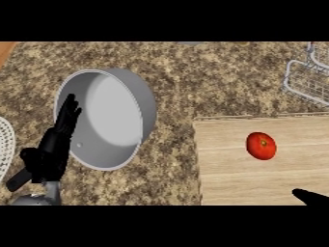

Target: Pick the tomato from the tray and place it in the tiered basket

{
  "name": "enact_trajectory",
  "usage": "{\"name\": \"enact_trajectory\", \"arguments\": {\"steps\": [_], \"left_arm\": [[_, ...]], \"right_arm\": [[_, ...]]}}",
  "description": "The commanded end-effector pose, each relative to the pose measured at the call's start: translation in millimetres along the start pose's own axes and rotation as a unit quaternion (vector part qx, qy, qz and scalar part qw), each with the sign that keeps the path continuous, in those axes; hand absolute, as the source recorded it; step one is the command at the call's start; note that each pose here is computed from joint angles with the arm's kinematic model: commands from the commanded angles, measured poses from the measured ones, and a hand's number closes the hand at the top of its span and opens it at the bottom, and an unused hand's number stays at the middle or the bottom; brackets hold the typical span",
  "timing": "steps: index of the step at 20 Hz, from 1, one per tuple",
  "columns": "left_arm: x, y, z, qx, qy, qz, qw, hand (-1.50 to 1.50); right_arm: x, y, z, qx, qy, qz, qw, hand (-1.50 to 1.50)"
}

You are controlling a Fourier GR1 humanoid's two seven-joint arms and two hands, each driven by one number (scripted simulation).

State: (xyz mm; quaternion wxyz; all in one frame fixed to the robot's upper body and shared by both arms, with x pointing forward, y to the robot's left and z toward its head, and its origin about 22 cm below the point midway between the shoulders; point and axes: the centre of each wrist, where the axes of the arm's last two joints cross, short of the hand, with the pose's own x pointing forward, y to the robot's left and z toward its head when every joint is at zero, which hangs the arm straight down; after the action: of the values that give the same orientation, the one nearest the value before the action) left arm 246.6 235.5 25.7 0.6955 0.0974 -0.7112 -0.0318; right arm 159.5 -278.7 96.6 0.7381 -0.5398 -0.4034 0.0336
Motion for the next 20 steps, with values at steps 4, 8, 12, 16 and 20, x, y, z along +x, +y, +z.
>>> {"name": "enact_trajectory", "arguments": {"steps": [4, 8, 12, 16, 20], "left_arm": [[-45, -5, 24, -0.008, 0.116, -0.006, 0.9933, 0.0], [-50, -7, 29, -0.015, 0.127, -0.014, 0.9918, 0.0], [-46, -7, 21, -0.003, 0.124, -0.01, 0.9923, 0.0], [-50, -7, 25, -0.001, 0.123, -0.013, 0.9923, 0.0], [-51, -5, 29, 0.001, 0.127, -0.01, 0.9918, 0.0]], "right_arm": [[19, 9, 10, 0.02, 0.096, 0.093, 0.991, -1.5], [31, 27, 14, 0.035, 0.111, 0.098, 0.988, -1.5], [52, 41, 22, 0.05, 0.103, 0.086, 0.99, -1.5], [68, 53, 19, 0.062, 0.109, 0.101, 0.987, -1.5], [69, 69, 17, 0.096, 0.139, 0.141, 0.975, -1.5]]}}
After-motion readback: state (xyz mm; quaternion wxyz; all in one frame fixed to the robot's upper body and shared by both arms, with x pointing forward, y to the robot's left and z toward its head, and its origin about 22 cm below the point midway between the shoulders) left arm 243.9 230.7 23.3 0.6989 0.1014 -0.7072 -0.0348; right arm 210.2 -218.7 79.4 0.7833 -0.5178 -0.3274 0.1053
